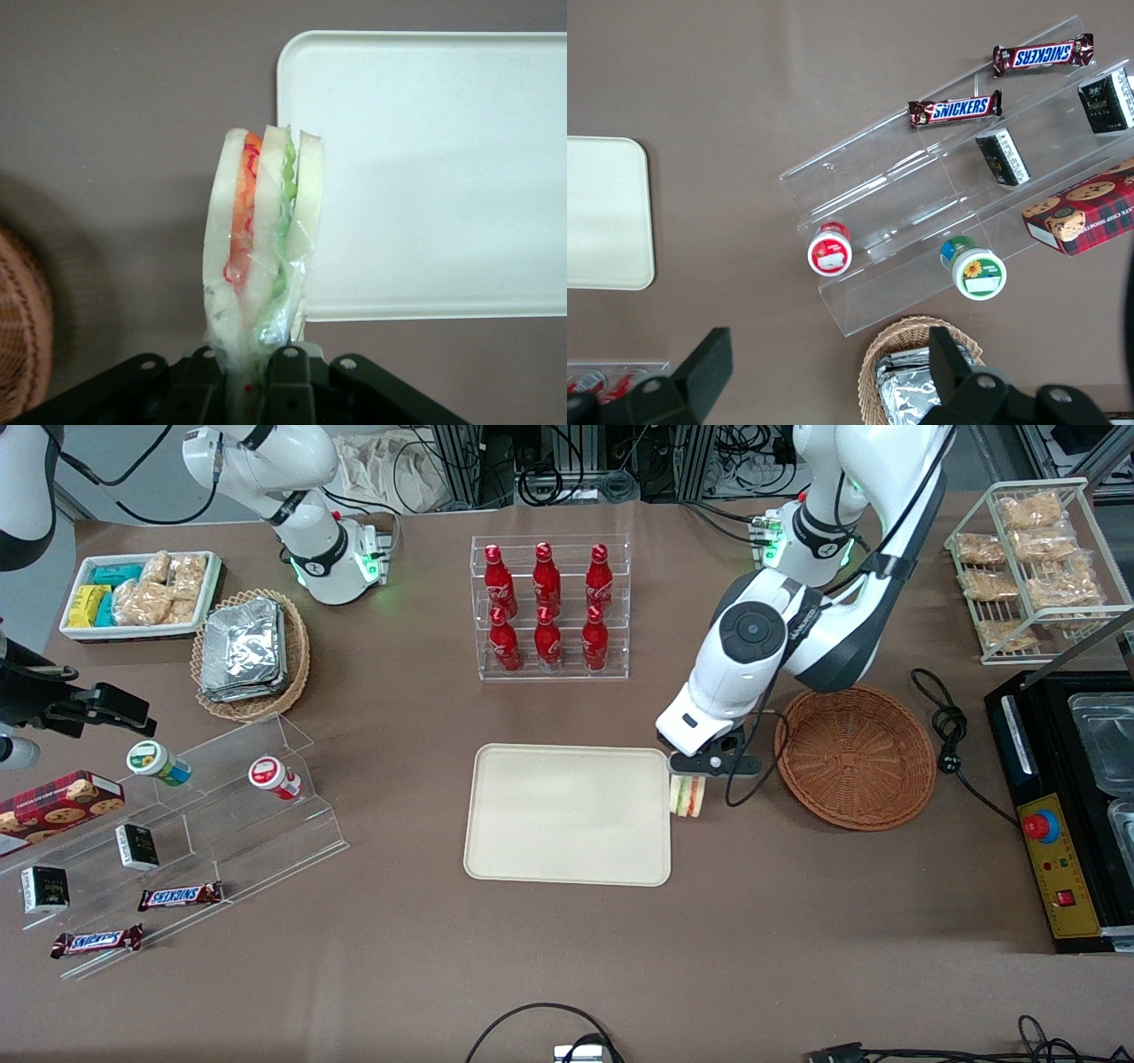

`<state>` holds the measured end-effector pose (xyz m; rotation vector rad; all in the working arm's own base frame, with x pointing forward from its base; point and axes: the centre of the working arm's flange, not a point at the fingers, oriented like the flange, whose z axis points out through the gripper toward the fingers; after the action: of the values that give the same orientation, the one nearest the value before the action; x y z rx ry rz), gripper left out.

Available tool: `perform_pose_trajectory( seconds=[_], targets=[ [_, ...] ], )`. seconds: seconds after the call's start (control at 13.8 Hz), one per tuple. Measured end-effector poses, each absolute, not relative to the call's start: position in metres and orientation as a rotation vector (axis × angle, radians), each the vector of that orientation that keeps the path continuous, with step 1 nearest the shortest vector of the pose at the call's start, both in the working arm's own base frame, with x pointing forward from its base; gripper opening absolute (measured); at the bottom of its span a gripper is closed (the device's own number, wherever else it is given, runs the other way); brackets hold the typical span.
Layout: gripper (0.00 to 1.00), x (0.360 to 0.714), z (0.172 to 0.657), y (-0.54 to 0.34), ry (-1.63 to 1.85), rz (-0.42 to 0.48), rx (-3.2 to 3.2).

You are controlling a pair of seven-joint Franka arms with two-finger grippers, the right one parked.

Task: Place sandwich from basket to tray
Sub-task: 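Carry the sandwich over the cream tray and lower it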

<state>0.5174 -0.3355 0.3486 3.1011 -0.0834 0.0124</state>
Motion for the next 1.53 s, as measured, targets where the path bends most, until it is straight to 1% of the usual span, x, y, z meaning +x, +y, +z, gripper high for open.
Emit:
perform_pose_trajectory(
  seconds=[0.22, 0.65, 1.16, 1.53],
  targets=[
    [0.16, 0.515, 0.332, -0.356, -0.096, -0.027, 3.095],
    [0.16, 0.514, 0.283, -0.373, -0.168, -0.111, 3.124],
    [0.16, 0.528, 0.248, -0.399, -0.17, -0.143, 3.115],
    [0.17, 0.542, 0.227, -0.4, -0.148, -0.112, 3.15]
  ],
)
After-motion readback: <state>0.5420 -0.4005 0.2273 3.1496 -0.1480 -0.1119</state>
